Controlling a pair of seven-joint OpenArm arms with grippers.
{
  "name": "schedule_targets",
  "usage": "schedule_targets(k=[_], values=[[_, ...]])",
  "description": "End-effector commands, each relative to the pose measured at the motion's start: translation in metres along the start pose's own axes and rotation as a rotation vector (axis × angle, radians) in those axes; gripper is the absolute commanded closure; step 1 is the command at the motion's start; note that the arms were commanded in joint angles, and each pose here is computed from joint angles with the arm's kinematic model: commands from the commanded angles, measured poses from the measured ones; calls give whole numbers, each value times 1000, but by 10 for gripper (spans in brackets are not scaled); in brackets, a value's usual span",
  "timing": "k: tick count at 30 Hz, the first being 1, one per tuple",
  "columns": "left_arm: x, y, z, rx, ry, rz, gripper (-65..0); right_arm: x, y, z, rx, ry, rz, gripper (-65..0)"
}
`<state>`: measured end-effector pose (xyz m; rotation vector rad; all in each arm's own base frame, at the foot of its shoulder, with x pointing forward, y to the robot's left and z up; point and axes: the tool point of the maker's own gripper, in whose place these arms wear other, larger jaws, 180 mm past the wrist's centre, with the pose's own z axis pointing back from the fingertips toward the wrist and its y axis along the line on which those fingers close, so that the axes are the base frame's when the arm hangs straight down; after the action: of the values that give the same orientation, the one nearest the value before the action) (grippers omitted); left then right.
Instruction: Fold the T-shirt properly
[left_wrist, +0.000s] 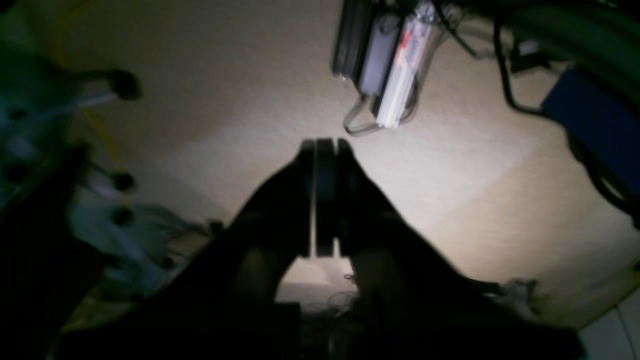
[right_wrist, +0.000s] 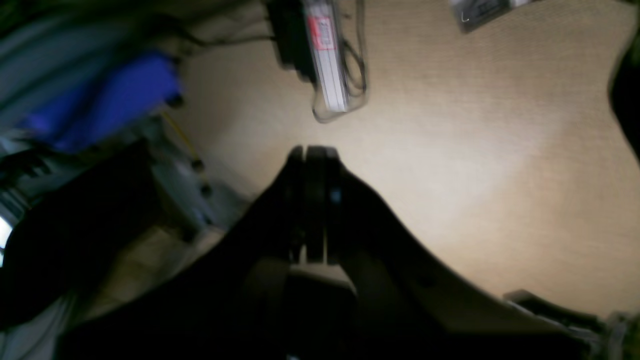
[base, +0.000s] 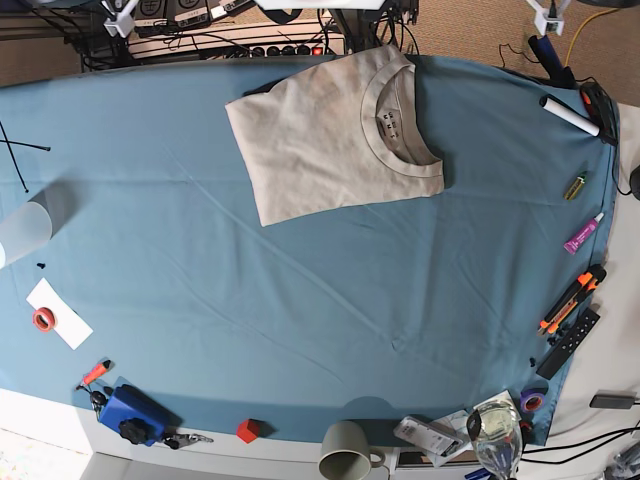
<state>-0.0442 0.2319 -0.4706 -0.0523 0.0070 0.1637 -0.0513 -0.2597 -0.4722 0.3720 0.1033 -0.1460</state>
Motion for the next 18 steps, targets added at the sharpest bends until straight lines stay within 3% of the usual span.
schedule_targets(k=[1,6,11,18], values=[[-5,6,-5,7,15,14,0,-1,-3,-3,-10,22,21,0],[-12,-1,-46,-82,71,61,0,-3,-4,-48,-38,108,104,0],[-9,-12,-81,-148,69,122,0,3,-5,-88,-60,130,182,0],[0,-16,-123,-127,26,132,0,17,-9,-125,-88,120,312,0]])
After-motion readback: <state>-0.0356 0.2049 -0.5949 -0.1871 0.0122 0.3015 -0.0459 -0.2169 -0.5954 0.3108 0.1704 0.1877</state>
